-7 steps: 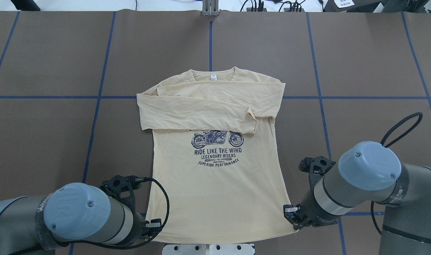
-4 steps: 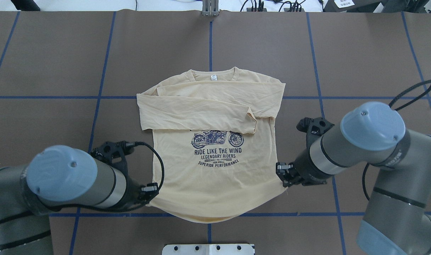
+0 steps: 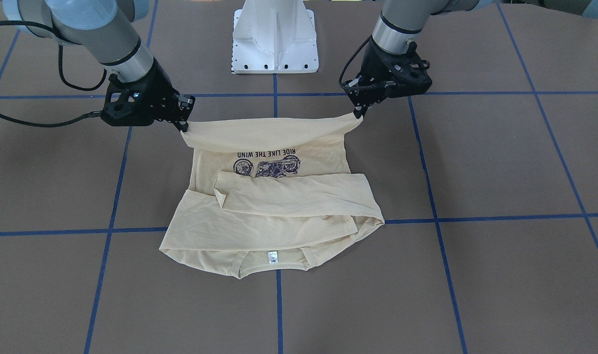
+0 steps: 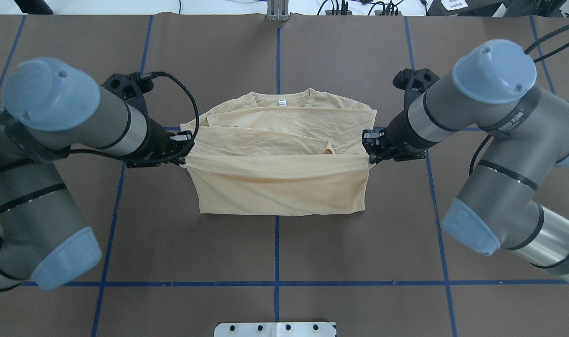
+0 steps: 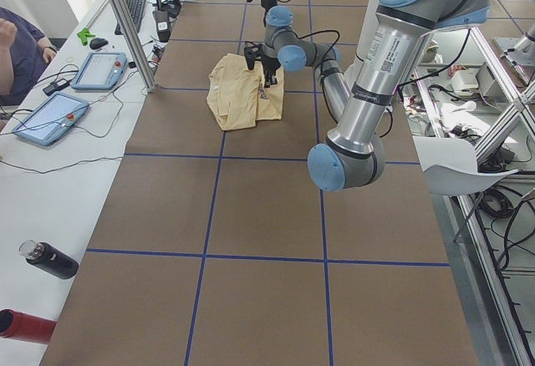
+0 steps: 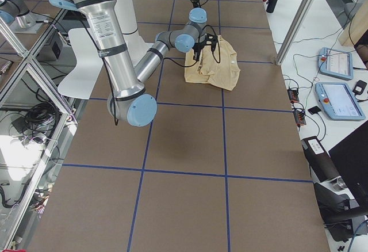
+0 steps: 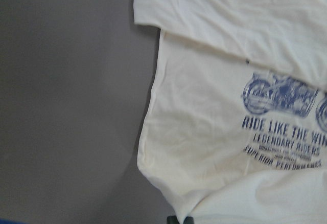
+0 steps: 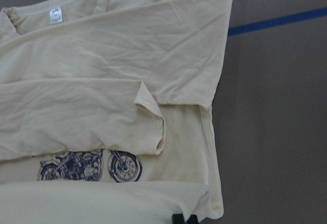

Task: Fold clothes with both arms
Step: 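Lift the hem with both grippers and fold it toward the collar, then lay the hem down at the collar and open both grippers, then move the right gripper down to the folded shirt's side edge and grasp it, then drag the folded shirt with the right gripper toward the robot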

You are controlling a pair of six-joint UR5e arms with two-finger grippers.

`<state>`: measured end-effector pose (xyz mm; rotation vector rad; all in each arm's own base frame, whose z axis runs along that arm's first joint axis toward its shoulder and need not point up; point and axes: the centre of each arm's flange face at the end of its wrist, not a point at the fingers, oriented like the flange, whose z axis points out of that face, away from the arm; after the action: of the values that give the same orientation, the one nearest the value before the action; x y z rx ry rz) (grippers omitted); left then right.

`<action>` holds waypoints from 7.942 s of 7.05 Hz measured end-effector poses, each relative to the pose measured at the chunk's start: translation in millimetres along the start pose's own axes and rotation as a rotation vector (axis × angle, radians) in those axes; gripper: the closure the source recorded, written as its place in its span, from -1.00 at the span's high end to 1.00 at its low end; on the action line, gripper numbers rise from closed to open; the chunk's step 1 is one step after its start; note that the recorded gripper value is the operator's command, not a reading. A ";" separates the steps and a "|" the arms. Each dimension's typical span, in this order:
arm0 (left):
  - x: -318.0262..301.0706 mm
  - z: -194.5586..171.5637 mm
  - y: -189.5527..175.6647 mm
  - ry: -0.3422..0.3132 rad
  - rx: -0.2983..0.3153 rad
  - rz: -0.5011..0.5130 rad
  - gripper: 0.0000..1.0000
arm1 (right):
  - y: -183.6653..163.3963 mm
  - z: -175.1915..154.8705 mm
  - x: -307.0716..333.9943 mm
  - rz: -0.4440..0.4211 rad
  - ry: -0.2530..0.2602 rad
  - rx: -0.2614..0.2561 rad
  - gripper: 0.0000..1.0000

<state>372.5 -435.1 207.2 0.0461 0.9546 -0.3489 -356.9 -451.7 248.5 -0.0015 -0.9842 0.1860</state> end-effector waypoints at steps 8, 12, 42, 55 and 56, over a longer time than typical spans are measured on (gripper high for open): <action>10.4 139.7 -133.4 0.046 0.086 0.014 -1.00 | -170.4 107.0 -20.1 0.030 0.010 0.094 -1.00; 36.1 170.5 -151.5 0.059 0.090 -0.023 -1.00 | -183.4 121.5 -27.8 0.045 0.034 0.085 -1.00; 11.1 71.7 -116.0 0.152 0.163 0.077 1.00 | 19.4 174.8 4.8 0.126 0.049 -0.034 0.47; 15.0 67.3 -112.0 0.148 0.160 0.073 1.00 | 91.9 97.7 76.3 0.088 0.007 -0.079 -1.00; 13.9 68.9 -112.3 0.142 0.159 0.071 1.00 | 115.0 90.1 90.8 0.087 0.015 -0.120 -1.00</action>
<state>399.3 -558.0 248.8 0.2521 1.0613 -0.3591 -400.4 -331.7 363.8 -0.1552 -0.9793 0.2067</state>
